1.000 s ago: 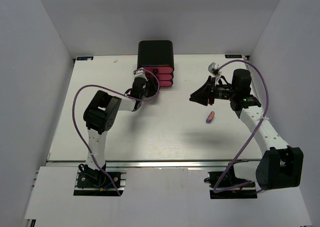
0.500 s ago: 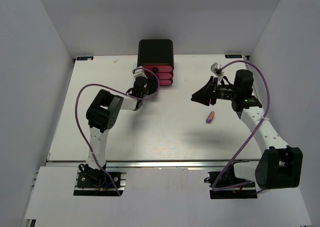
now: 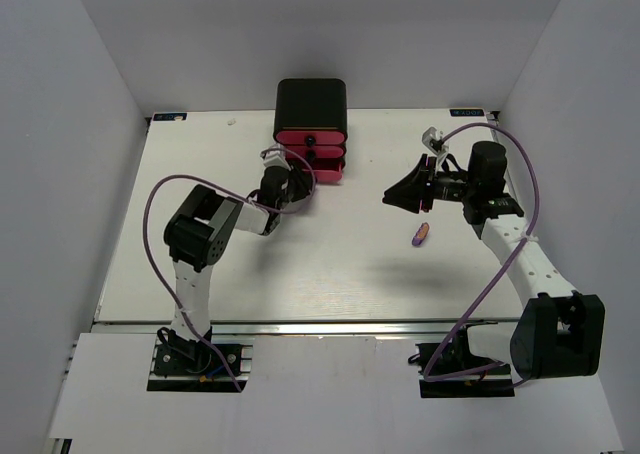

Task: Sort the legos into containers by color

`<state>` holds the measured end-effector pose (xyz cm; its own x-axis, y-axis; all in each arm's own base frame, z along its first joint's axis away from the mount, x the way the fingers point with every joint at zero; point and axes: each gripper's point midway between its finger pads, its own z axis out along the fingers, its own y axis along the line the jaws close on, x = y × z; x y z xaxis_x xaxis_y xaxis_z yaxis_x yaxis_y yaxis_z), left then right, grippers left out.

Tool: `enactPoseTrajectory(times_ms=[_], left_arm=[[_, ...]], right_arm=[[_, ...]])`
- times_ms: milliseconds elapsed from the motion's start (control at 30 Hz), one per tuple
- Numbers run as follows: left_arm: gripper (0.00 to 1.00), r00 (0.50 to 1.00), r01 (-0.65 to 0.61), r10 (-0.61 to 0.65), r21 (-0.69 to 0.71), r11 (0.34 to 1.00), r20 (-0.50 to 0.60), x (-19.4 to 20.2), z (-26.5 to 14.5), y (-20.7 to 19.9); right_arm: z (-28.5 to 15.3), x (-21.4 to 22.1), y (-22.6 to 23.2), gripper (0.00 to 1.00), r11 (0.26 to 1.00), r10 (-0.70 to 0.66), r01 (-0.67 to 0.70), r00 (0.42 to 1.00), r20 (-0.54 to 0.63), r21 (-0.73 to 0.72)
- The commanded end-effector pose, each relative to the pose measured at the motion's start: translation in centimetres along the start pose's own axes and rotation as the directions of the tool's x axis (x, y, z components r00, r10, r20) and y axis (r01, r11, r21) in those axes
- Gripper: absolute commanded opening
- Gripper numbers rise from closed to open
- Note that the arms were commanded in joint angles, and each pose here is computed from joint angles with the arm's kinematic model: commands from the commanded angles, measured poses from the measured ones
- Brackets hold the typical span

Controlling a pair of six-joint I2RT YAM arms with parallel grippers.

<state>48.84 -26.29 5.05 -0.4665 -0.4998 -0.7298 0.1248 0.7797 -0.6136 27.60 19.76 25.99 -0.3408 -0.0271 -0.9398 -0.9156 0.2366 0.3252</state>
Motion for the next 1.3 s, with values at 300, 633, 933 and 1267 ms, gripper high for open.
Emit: enactPoseTrajectory(times_ms=[300, 633, 933, 1267], left_arm=[[0.69, 0.997, -0.038, 0.040, 0.041, 0.998, -0.062, -0.5, -5.0, -3.1], [0.78, 0.985, -0.096, 0.089, -0.044, 0.994, -0.145, -4.2, -9.4, -4.4], [0.03, 0.959, -0.282, 0.281, -0.037, 0.959, -0.043, -9.6, -20.7, -5.6], [0.75, 0.893, -0.445, 0.450, -0.155, 0.882, 0.001, -12.5, -26.3, -3.8]], right_arm=[[-0.1, 1.0, -1.2, 0.77, 0.999, -0.031, 0.032, 0.999, -0.036, 0.035], [-1.8, 5.5, -5.3, 0.74, 0.905, -0.396, 0.424, 0.866, -0.305, 0.031], [-5.7, 12.0, -8.9, 0.73, 0.379, -0.909, 0.719, 0.171, -0.380, -0.583], [-7.4, 17.2, -13.1, 0.73, 0.340, -0.912, 0.545, -0.007, -0.409, -0.766]])
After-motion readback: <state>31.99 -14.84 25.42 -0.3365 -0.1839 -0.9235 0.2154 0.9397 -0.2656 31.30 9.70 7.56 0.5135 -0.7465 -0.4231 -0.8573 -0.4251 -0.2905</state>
